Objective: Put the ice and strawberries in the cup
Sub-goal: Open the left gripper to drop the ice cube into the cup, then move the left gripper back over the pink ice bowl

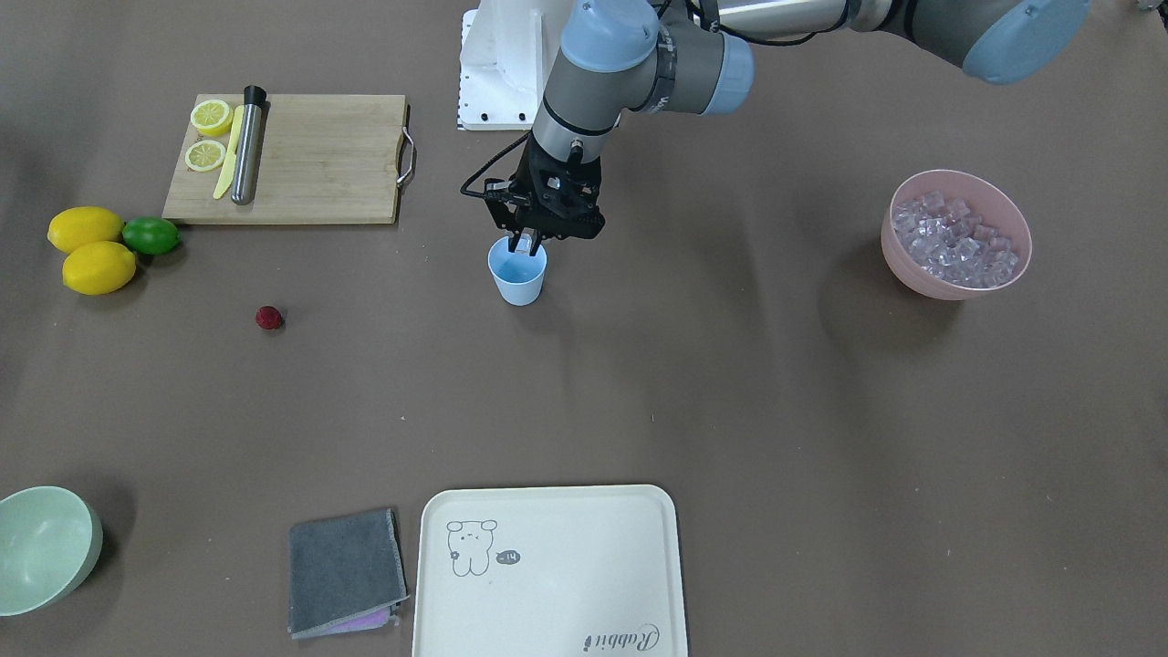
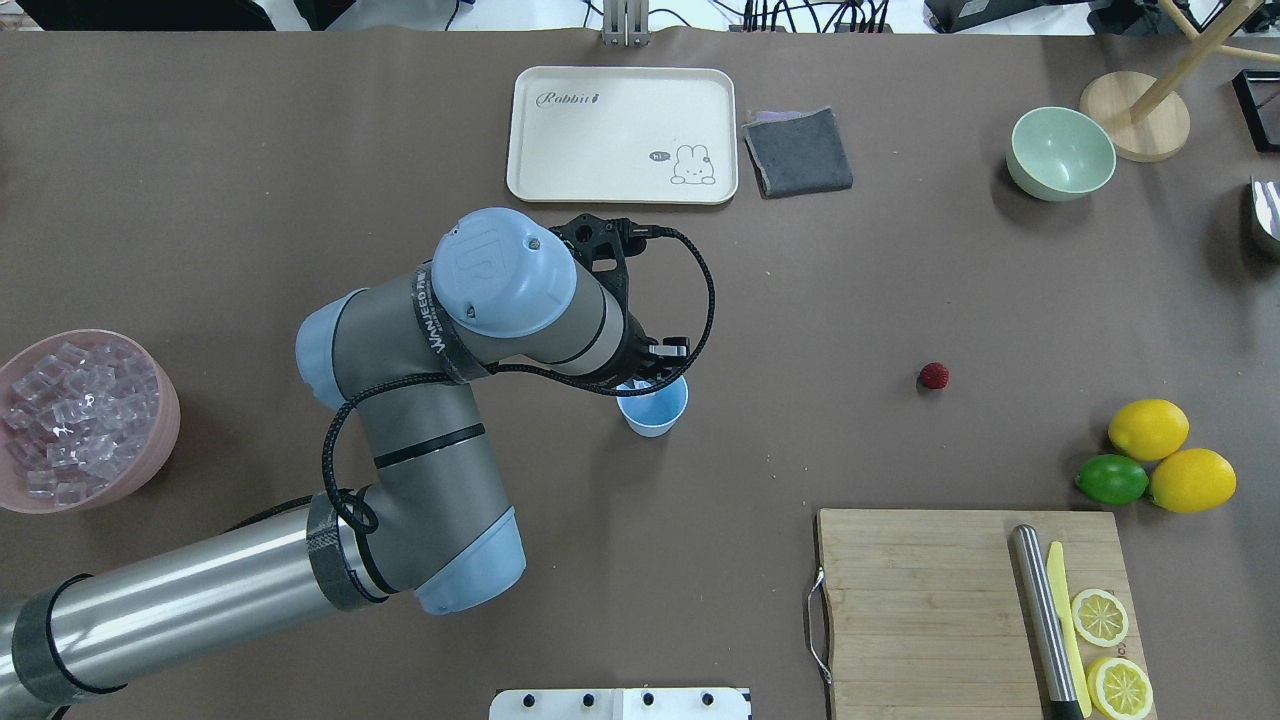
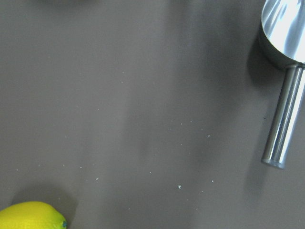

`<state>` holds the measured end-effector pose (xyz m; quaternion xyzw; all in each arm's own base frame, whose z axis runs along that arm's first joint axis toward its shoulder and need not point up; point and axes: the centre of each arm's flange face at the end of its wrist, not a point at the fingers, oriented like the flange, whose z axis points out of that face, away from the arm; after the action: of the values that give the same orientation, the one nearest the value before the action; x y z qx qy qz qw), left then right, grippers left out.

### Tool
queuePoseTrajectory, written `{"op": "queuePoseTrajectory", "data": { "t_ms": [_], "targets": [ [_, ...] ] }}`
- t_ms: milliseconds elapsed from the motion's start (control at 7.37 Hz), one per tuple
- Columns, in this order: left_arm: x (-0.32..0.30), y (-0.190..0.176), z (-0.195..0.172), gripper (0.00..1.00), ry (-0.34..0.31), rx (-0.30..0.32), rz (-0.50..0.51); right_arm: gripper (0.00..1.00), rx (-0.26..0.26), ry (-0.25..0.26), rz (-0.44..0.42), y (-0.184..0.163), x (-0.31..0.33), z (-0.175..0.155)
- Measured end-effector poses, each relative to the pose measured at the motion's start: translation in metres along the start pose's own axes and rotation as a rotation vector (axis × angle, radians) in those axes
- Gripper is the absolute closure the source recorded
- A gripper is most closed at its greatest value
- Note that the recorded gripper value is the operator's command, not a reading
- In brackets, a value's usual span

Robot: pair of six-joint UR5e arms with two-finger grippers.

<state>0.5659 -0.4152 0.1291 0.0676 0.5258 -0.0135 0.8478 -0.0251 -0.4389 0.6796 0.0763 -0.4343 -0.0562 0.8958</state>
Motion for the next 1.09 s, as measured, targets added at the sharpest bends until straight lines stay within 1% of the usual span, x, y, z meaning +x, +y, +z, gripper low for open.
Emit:
{"op": "queuePoseTrajectory", "data": {
  "t_ms": [407,543,679,1086],
  "targets": [
    [-0.004,0.0,-0.004,0.03,0.003,0.008,0.003,0.0,-0.007,0.0,0.009,0.003,0.004,0.003],
    [-0.018,0.0,-0.013,0.03,0.002,0.02,0.007,0.0,-0.013,0.001,0.013,0.005,0.006,0.005],
    [-0.044,-0.002,-0.026,0.03,-0.016,0.034,0.035,0.0,-0.019,0.003,0.017,0.007,0.009,0.008],
    [-0.129,-0.014,-0.071,0.03,-0.163,0.042,0.187,0.0,-0.026,0.005,0.008,0.008,0.01,0.012]
  ]
}}
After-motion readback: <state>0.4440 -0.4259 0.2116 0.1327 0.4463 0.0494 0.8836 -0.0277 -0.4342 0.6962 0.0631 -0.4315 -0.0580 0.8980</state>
